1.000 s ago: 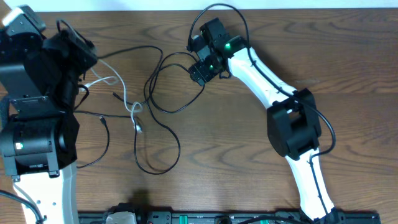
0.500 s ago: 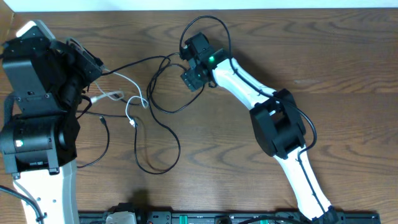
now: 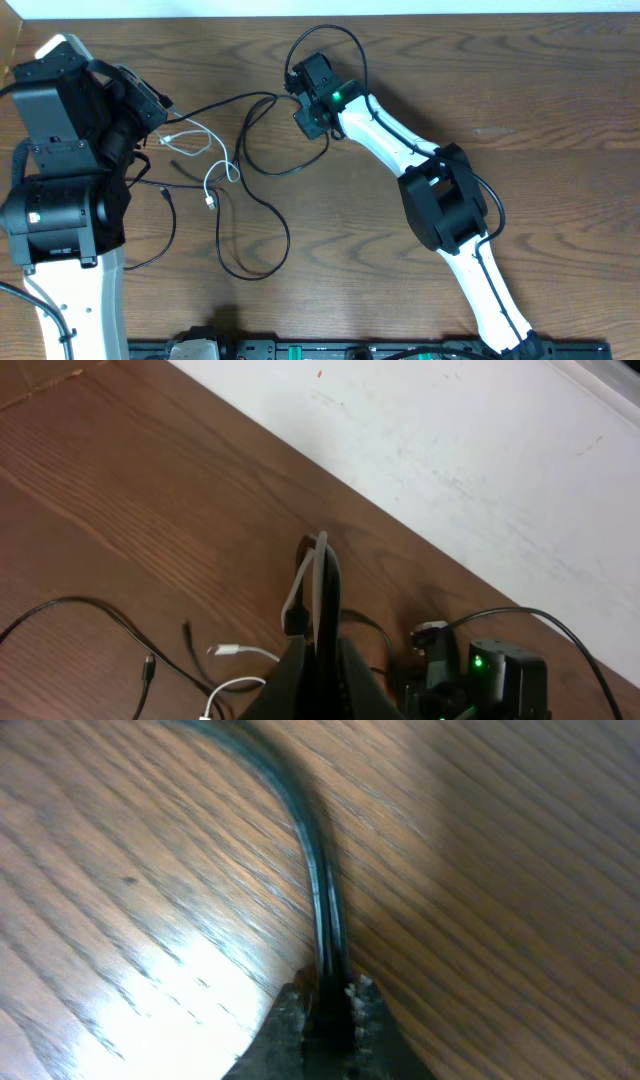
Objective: Untangle cables
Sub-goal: 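Pull the black cable to the far right with the right gripper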
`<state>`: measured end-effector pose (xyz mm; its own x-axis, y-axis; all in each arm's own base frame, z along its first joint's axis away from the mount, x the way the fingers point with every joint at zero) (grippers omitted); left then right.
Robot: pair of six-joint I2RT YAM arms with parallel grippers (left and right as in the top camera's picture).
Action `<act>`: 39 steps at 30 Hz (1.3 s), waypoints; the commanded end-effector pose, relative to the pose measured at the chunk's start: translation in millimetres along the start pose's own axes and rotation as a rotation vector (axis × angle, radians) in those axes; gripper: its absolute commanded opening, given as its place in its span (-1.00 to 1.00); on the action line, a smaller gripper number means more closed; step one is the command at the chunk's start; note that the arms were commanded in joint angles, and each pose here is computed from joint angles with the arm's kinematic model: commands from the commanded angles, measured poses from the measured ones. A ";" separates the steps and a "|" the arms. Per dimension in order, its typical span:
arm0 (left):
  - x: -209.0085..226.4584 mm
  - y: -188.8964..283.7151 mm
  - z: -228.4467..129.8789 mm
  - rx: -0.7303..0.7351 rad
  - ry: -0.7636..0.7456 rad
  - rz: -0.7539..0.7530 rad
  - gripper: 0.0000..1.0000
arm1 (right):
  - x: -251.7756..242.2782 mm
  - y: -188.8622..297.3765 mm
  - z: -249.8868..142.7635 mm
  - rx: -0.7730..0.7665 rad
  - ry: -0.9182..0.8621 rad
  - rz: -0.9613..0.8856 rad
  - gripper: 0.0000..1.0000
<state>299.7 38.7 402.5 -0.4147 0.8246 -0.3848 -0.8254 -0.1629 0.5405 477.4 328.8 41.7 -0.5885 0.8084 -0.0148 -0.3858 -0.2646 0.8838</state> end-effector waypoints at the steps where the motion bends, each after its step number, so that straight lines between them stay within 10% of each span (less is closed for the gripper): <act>1: 1.1 2.5 4.8 -0.017 -0.006 0.009 -0.85 | -37.2 -13.6 -27.0 0.107 -0.118 -0.122 -0.98; 11: 0.3 1.7 6.2 -0.023 -0.005 0.007 -0.85 | -210.1 73.4 -47.0 0.128 -0.394 -0.330 -0.98; 23: -0.1 1.8 6.7 -0.025 -0.005 0.005 -0.85 | -398.5 191.8 -165.9 0.153 -0.808 -0.523 -0.98; 30: -0.1 1.0 6.6 -0.024 -0.005 0.005 -0.85 | -453.0 237.1 -253.1 0.170 -1.045 -0.523 -0.98; 39: -1.0 -8.9 3.6 0.003 -0.003 0.008 -0.85 | -496.4 305.2 -273.2 0.095 -1.099 -0.737 -0.98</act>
<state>306.0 39.3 398.4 -0.4187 0.8243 -0.3812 -0.8195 -0.1620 0.5497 454.3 -284.1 144.7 0.5840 0.8020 -0.1252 -0.2324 0.3130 0.9209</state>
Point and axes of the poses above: each gripper's point midway between its finger pads, its own y axis back along the fingers, its own x axis along the line the jaws close on, z = x × y, the point moved 4 cm from there along y, back along the fingers, and after that the axes turned 1 degree about y, right-handed, at the moved point
